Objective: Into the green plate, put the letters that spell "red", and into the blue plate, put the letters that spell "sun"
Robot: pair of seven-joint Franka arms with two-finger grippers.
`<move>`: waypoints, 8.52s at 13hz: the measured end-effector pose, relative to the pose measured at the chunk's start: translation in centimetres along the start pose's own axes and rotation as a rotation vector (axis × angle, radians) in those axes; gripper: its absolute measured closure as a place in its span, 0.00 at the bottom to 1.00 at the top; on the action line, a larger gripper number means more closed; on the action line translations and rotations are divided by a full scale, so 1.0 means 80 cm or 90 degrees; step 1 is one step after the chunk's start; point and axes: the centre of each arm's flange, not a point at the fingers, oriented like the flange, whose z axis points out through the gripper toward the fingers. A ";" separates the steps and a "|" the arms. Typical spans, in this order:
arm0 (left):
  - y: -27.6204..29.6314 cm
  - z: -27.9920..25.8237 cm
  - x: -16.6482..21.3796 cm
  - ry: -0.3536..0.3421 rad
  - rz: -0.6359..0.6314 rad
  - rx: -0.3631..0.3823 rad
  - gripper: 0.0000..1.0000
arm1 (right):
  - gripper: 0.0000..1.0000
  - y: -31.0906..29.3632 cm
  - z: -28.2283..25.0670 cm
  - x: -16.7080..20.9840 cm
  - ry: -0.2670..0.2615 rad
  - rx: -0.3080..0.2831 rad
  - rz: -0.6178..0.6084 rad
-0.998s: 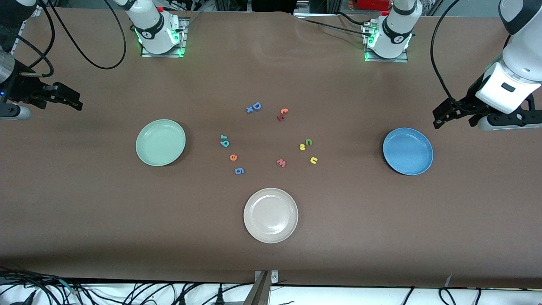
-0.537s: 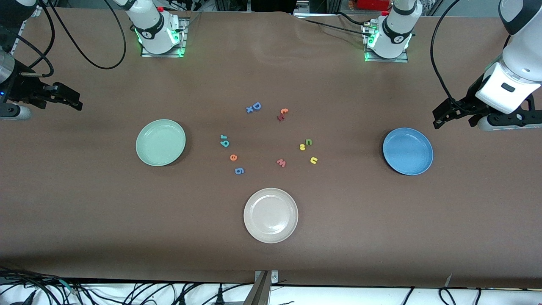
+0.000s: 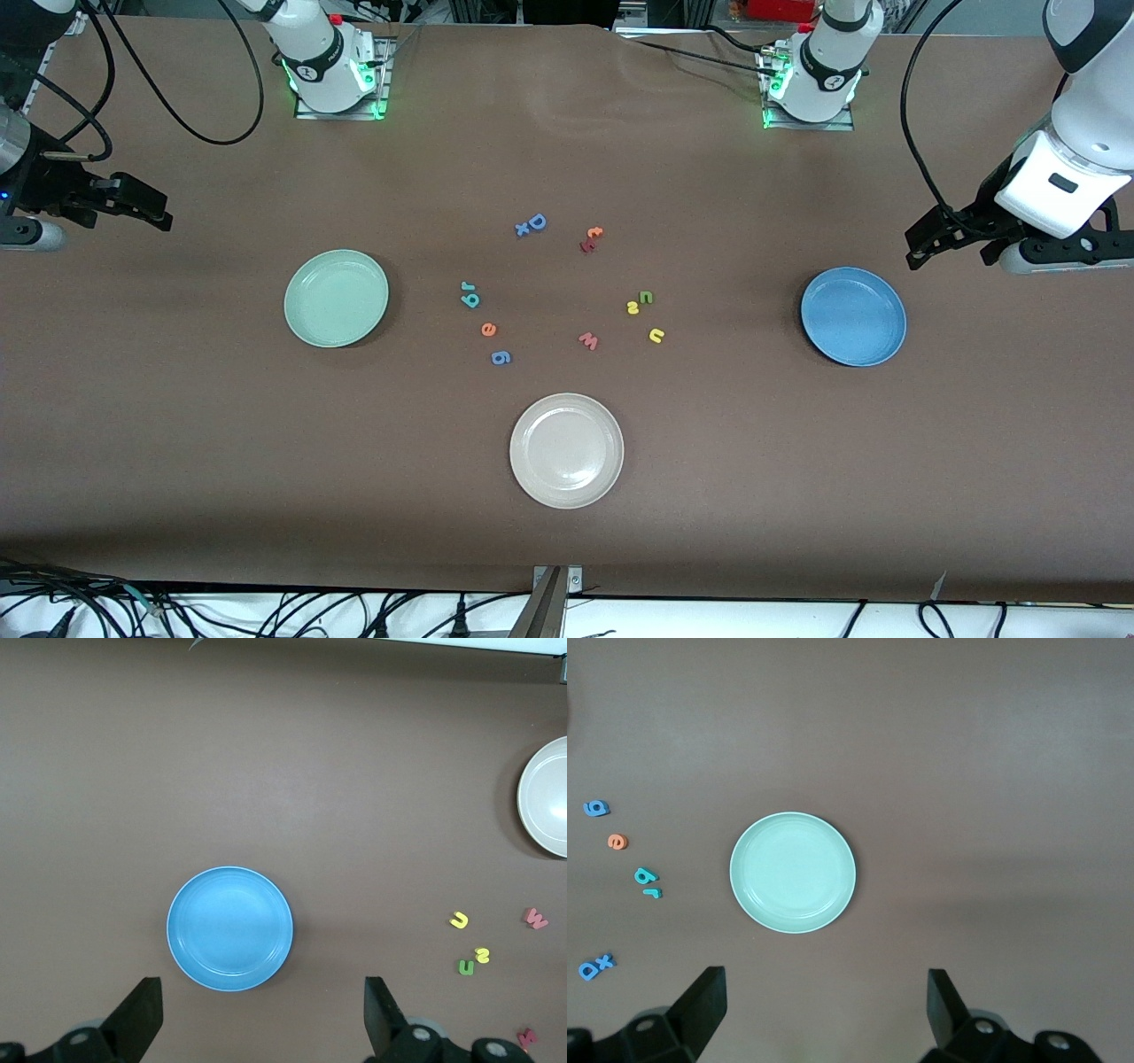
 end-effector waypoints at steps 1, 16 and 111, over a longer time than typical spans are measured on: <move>0.000 0.000 0.000 0.000 0.000 0.000 0.00 | 0.00 0.000 0.000 0.000 0.000 0.000 0.000; 0.000 0.000 0.000 0.000 0.000 0.000 0.00 | 0.00 0.001 0.000 0.000 0.000 0.000 0.001; 0.332 0.495 -0.079 -0.043 0.413 -0.062 0.08 | 0.71 -0.288 0.397 0.070 -0.067 -0.102 -0.101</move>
